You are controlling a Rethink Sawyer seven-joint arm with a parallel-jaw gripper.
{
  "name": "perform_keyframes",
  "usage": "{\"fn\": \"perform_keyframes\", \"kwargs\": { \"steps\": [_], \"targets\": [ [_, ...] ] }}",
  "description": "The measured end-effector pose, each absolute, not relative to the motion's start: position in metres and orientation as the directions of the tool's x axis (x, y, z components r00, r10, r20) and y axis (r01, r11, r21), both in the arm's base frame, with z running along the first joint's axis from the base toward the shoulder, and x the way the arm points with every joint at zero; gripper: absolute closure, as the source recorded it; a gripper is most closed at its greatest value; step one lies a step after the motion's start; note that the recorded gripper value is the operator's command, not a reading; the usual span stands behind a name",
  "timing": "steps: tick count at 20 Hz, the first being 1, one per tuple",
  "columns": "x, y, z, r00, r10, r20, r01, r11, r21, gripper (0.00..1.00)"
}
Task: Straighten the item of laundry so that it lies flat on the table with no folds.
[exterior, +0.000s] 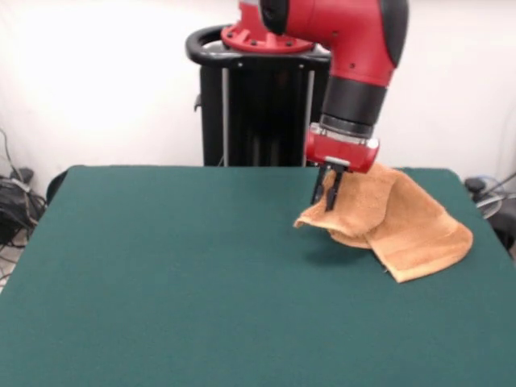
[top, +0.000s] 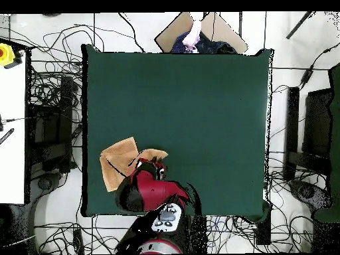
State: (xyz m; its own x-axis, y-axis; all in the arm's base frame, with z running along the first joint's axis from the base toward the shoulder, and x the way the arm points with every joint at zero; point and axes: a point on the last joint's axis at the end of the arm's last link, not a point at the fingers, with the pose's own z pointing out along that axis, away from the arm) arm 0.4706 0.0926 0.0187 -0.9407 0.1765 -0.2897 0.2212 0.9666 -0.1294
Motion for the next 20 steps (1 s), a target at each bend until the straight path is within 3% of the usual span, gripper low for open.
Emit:
{"fn": "perform_keyframes", "kwargs": {
  "steps": [20],
  "targets": [
    [0.462,0.072,0.012,-0.95,0.162,-0.267,0.205,0.968,-0.142,1.0]
  ]
}}
